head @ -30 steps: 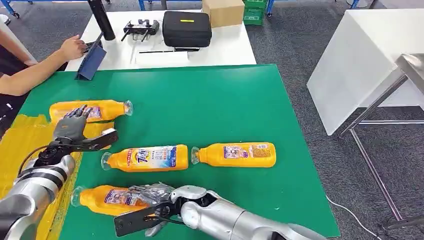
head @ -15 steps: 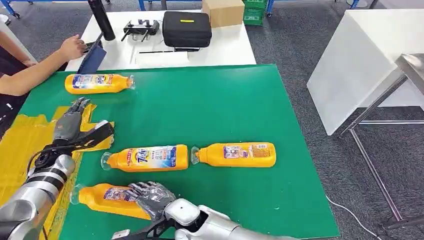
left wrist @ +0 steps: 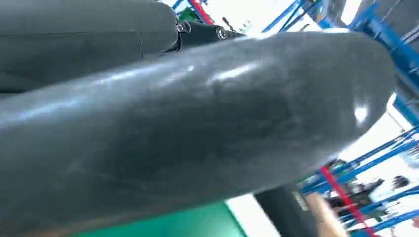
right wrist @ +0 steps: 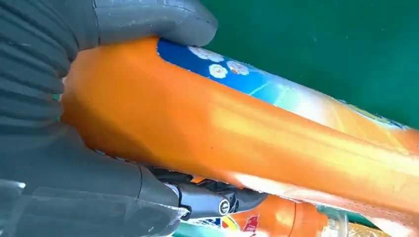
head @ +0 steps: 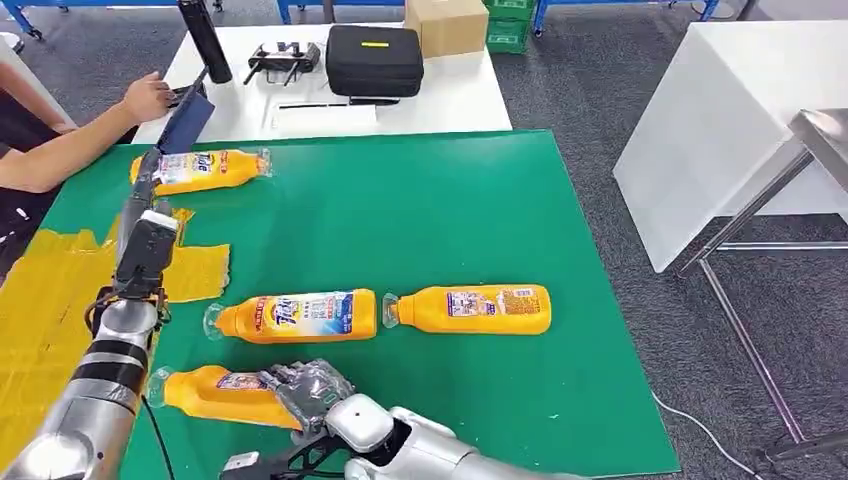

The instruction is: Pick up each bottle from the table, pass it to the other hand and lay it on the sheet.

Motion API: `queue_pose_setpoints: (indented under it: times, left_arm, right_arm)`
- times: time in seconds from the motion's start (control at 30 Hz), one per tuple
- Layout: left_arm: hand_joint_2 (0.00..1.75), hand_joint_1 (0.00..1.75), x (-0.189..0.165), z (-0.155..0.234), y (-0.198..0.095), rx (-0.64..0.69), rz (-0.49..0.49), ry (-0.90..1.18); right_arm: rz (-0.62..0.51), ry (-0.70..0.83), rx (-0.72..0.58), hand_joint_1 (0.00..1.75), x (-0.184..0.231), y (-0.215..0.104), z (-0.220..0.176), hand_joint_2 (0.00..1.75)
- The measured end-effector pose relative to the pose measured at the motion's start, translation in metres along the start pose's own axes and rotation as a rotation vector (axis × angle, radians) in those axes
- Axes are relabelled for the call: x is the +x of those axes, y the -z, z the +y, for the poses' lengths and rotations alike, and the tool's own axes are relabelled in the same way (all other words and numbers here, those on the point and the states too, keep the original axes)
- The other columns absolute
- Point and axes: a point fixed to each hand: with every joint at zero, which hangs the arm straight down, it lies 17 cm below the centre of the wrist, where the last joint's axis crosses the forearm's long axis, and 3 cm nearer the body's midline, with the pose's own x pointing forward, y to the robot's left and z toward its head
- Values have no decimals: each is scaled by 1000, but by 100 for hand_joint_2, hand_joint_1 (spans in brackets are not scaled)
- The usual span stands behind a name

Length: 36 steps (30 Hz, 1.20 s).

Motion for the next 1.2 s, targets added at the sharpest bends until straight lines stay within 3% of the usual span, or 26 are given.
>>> queue_pose_setpoints:
  times: [0.23, 0.33, 0.5, 0.7, 0.8, 0.83, 0.93, 1.03, 1.1, 1.2]
  left_arm:
    - [0, 0, 32, 36, 2, 165, -56, -162]
    - [0, 0, 37, 71, -2, 318, -67, -240]
    - [0, 0, 10, 131, -33, 527, -30, -240]
    - [0, 0, -13, 166, -66, 603, -1, -192]
    - [0, 0, -36, 182, -93, 632, 45, -169]
    - [175, 0, -44, 189, -104, 640, 60, -168]
    - [175, 0, -67, 195, -128, 599, 116, -235]
    - [175, 0, -79, 134, -131, 303, 222, -603]
    - [175, 0, -72, 111, -139, 195, 226, -746]
    - [175, 0, -74, 106, -146, 181, 245, -772]
  right_arm:
    - [30, 51, 21, 175, -12, 1, 3, 175]
    - [4, 183, -14, 175, -14, 3, -3, 175]
    - [-121, 505, -208, 175, -16, -2, -40, 175]
    - [-140, 647, -298, 175, -25, -17, -53, 175]
    - [-278, 700, -397, 175, -17, -43, -70, 175]
    - [-314, 711, -428, 175, -16, -55, -77, 175]
    - [-377, 722, -495, 175, -16, -87, -93, 175]
    - [-421, 718, -565, 175, -14, -114, -112, 175]
    - [-442, 716, -598, 175, -13, -125, -121, 175]
    - [-454, 717, -626, 175, -15, -136, -128, 175]
